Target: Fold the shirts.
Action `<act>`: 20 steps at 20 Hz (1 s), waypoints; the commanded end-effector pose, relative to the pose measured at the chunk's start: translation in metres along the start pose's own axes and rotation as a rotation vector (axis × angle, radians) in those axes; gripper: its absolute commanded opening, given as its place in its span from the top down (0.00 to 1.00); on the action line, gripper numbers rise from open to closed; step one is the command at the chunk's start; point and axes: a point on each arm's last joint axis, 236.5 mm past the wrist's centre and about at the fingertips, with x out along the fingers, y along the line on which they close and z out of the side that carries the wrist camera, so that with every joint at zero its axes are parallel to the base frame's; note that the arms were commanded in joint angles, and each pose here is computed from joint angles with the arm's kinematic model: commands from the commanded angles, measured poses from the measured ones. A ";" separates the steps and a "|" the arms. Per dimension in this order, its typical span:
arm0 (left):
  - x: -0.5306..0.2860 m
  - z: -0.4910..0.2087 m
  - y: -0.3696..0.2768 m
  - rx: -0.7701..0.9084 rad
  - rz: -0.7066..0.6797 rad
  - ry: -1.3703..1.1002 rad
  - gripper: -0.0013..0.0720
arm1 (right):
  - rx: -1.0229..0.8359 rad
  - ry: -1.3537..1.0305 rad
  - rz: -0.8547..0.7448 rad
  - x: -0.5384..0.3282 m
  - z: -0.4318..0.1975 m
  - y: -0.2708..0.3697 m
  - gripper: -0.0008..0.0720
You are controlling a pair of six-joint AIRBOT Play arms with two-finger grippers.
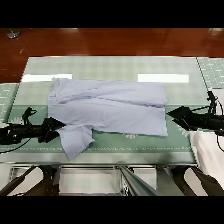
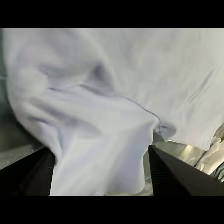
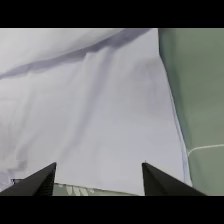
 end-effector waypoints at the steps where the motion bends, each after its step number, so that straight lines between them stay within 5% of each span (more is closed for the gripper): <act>1: 0.011 0.005 -0.002 0.059 0.003 -0.042 0.02 | 0.063 -0.048 -0.087 -0.013 0.013 -0.027 0.14; 2: 0.011 0.007 -0.001 0.056 0.008 -0.050 0.11 | 0.103 -0.016 -0.163 -0.021 0.005 -0.049 0.14; 3: 0.011 0.007 -0.002 0.056 0.008 -0.050 0.60 | 0.128 0.046 -0.257 -0.028 -0.012 -0.074 0.14; 4: 0.011 0.006 -0.002 0.065 0.005 -0.044 0.94 | 0.162 0.114 -0.349 -0.034 -0.032 -0.096 0.14; 9: 0.009 0.004 -0.007 0.091 -0.008 -0.027 0.95 | 0.186 0.247 -0.307 -0.004 -0.081 -0.092 0.14; 19: 0.009 0.003 -0.007 0.091 -0.008 -0.025 0.95 | 0.167 0.222 -0.181 0.065 -0.050 -0.051 0.14; 20: 0.009 0.003 -0.008 0.092 -0.009 -0.025 0.95 | 0.145 0.230 -0.167 0.069 -0.047 -0.045 0.20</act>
